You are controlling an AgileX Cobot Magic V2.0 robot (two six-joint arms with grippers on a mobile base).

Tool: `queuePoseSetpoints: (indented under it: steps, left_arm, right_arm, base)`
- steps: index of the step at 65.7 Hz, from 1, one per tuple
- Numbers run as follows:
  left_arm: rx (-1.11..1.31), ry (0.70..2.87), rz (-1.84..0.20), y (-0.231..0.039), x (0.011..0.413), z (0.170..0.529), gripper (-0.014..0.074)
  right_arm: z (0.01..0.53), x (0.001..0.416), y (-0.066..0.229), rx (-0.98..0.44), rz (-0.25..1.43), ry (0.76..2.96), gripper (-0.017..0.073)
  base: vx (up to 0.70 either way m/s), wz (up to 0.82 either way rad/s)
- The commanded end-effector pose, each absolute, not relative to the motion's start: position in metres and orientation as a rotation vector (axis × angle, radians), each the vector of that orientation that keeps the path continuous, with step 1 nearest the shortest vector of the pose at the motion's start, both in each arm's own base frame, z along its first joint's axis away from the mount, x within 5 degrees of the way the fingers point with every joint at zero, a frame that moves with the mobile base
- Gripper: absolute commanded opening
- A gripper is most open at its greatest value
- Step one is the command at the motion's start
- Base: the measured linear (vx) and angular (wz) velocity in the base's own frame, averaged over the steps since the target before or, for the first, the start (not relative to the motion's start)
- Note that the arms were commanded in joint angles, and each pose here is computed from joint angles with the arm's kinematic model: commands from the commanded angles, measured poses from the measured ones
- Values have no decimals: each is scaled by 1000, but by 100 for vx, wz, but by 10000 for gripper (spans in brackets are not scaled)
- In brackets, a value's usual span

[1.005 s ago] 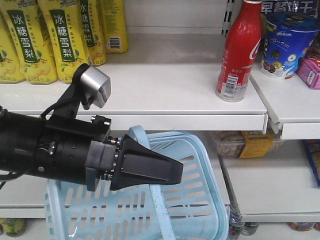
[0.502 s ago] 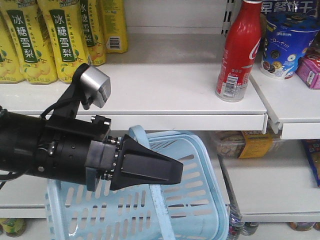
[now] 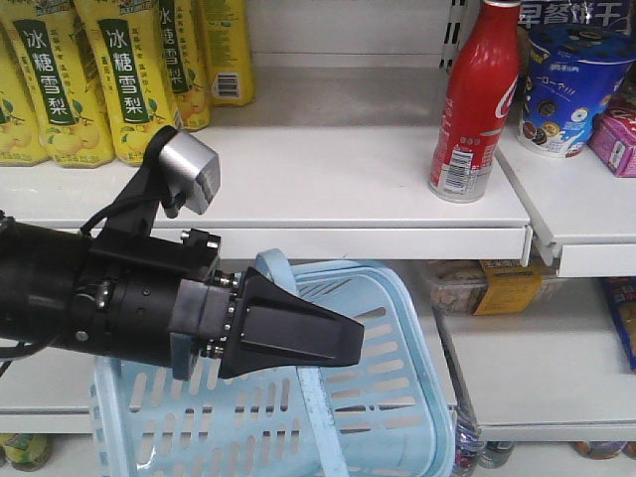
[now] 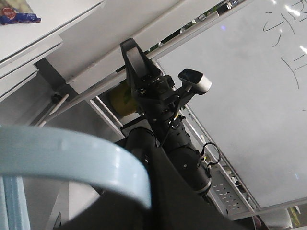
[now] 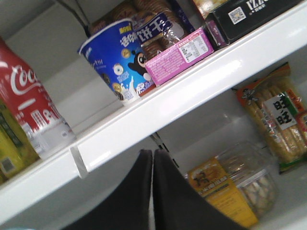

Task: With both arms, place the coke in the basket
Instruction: 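Move the right gripper toward the red Coca-Cola bottle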

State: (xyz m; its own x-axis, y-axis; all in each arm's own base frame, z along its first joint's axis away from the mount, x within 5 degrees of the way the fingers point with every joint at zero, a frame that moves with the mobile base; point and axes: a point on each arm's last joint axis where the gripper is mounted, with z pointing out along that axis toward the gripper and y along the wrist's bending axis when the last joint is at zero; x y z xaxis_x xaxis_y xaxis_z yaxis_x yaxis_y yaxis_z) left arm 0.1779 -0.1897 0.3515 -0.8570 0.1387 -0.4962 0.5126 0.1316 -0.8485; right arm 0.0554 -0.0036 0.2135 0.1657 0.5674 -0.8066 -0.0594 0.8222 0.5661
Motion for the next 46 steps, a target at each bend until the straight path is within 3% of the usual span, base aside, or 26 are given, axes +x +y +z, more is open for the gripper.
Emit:
queuePoseSetpoints:
  steps: [1,11,17,25,35,46]
  left_arm:
    - [626,1997,-1870,-188,171,374,-6]
    - [626,1997,-1870,-188,171,374,-6]
    - [626,1996,-1870,-188,171,374,-6]
    - [626,1996,-1870,-188,171,374,-6]
    - [626,1996,-1870,-188,171,374,-6]
    - [626,1996,-1870,-188,171,374,-6]
  right_arm:
    - [221,52,-8,555,567,1198,-5]
    - [222,52,-12,723,731,1121,-5]
    - [234,50,-8,715,772,1150,-5]
    - [266,40,1,546,697,1252,-5]
    - [317,20,5,293,465,1285,-5]
    - [348,22,10,135,316,1394,29]
  base:
    - [0,0]
    - [0,0]
    - [0,0]
    - [0,0]
    - [0,0]
    - [0,0]
